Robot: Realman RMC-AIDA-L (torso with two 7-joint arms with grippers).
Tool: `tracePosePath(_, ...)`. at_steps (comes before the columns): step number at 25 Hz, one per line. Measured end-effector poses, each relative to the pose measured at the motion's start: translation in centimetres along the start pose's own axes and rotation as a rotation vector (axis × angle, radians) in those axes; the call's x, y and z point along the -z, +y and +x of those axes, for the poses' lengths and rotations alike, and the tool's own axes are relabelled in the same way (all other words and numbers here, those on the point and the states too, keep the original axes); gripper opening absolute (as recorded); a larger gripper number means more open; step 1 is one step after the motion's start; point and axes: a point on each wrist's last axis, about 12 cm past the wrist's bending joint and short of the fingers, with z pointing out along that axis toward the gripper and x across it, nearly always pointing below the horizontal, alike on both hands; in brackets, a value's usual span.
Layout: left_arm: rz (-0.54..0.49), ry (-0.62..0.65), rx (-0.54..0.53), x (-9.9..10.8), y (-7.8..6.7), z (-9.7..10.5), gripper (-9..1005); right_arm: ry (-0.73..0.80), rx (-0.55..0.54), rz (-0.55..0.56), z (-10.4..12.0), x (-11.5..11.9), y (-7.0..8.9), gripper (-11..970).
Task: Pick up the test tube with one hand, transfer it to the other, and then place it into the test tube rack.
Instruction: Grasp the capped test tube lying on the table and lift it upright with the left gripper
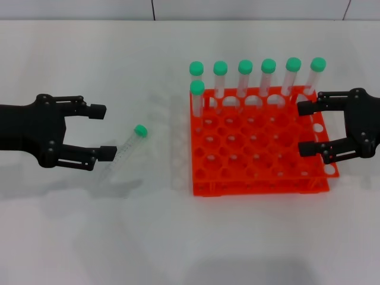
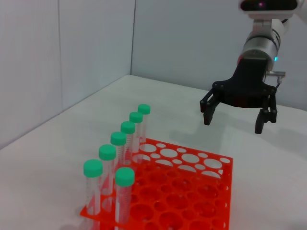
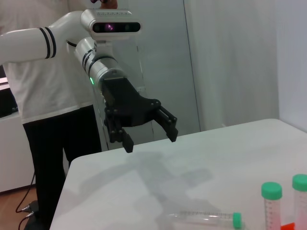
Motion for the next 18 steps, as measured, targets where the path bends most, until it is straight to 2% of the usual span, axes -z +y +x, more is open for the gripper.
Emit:
tracePosePath(12, -0.012, 0.005, 0.006, -0.17, 0.19, -0.01, 867, -0.001, 0.003, 0.027, 0.32, -0.38, -0.12, 845)
tracePosePath(18, -0.026, 0.040, 0.068, 0.02, 0.52, -0.80, 866, 0.002, 0.015, 0.071, 0.76, -0.63, -0.17, 846)
